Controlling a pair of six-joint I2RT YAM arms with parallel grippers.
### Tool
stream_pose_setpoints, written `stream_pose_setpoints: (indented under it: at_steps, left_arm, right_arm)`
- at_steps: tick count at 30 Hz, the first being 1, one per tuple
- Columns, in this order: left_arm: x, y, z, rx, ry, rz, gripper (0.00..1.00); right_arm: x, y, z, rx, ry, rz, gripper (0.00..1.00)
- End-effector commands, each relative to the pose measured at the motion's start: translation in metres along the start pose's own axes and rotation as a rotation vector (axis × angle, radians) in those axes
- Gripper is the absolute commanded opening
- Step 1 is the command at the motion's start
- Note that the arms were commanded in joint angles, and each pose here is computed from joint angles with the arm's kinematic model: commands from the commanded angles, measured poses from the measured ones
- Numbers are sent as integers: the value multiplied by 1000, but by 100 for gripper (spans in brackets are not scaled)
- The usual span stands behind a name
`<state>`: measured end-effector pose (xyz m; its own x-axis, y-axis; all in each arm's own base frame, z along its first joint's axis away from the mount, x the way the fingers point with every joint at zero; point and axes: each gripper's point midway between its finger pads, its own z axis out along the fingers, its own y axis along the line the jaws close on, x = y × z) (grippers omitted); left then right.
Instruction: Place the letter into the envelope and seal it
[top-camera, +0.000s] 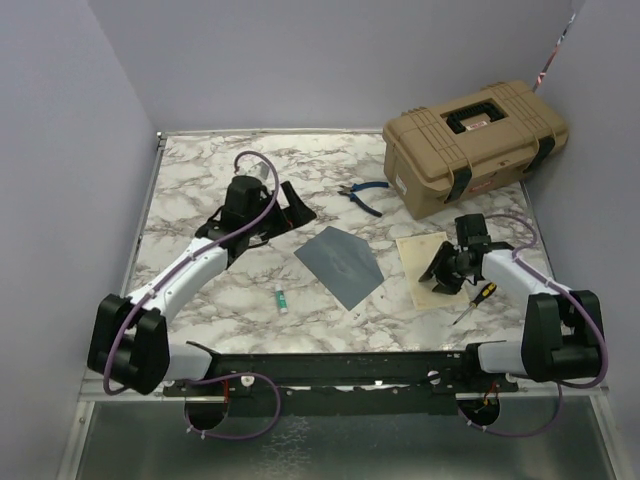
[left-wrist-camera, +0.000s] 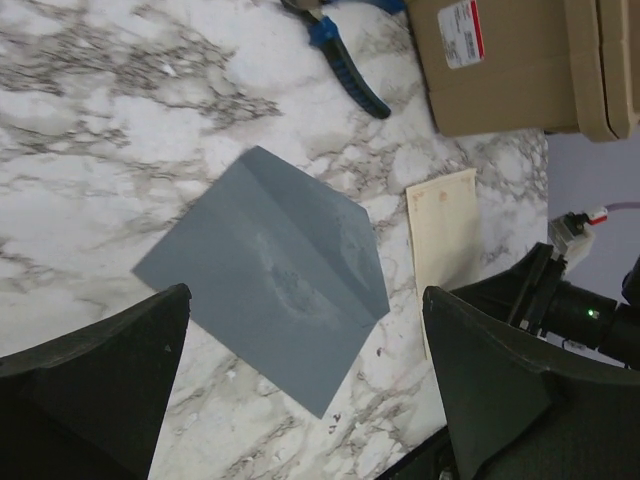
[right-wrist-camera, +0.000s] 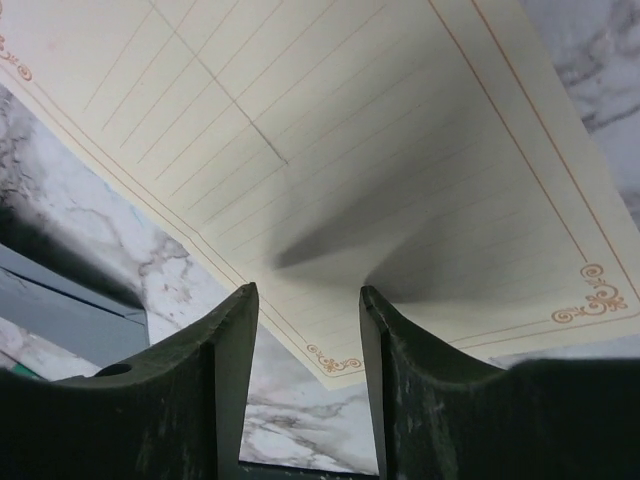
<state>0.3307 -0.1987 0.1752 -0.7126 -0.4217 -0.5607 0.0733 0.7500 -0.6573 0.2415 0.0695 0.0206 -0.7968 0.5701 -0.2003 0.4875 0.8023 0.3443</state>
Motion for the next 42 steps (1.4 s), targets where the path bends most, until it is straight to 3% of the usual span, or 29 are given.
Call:
stream_pose_setpoints:
  at_steps: [1,4,9,16,23,28,42]
  left_arm:
    - [28,-48,24,137,110,29,99]
    - [48,-82,44,206,164,57,99]
    - [82,-130,89,258,246,36,99]
    - [125,-167,152,262,296,72,80]
    - [149,-154,193,170,333,-2,74]
    - [170,-130,200,46,361,-21,74]
    - [229,-100,212,-77,486,-96,72]
  right_arm:
    - [6,2,-18,22,38,-12,50]
    - [-34,8,-31,85,-87,-40,53]
    - [-59,-6,-21,209,-157,-39,57]
    - [-67,-26,-10,327,-172,-39,62]
    - [-55,-36,-4,343,-143,-48,62]
    - [-44,-40,5,338,-103,-39,62]
    - [-9,-31,26,206,26,13,62]
